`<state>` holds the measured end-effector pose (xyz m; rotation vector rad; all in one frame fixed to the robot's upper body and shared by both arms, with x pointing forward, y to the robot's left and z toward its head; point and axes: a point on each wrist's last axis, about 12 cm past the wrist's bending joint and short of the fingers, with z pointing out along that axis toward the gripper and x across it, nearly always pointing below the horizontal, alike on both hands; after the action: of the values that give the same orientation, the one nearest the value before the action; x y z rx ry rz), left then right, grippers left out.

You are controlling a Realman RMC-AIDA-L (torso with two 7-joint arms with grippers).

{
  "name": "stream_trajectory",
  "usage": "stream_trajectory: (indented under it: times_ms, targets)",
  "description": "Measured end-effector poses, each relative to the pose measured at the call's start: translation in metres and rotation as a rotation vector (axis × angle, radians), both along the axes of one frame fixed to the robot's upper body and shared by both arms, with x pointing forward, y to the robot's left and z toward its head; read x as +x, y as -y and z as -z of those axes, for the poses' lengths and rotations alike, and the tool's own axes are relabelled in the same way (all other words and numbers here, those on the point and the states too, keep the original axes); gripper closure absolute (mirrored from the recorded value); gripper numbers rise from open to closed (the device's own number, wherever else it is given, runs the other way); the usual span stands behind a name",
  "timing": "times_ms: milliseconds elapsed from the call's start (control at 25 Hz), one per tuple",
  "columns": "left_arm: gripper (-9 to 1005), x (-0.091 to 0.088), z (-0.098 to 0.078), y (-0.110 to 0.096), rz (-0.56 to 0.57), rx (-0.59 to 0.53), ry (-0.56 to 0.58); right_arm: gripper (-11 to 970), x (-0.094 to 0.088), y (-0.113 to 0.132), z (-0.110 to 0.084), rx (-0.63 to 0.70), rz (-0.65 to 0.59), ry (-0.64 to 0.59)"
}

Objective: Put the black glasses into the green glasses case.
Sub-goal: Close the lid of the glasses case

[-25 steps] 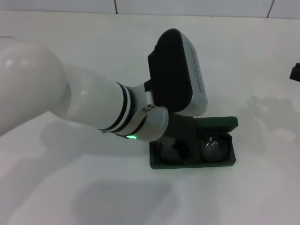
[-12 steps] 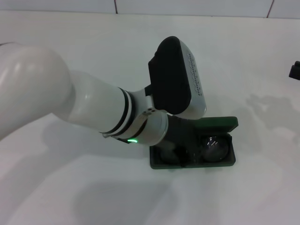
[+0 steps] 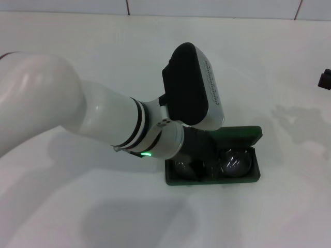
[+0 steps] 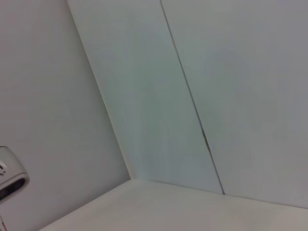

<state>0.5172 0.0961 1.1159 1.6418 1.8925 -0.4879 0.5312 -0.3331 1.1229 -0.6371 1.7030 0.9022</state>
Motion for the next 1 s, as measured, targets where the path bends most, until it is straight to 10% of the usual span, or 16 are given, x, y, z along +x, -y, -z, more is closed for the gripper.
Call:
stream_trajectory:
  times_ms: [640, 1000]
  targets:
    - [947, 0.003, 0.007, -0.003, -0.016, 0.008, -0.003, 821, -0.001, -0.002, 0.002, 0.006, -0.008, -0.007]
    - [944, -0.013, -0.022, 0.001, 0.022, -0.057, 0.041, 821, -0.004, -0.002, 0.002, 0.014, -0.022, -0.002]
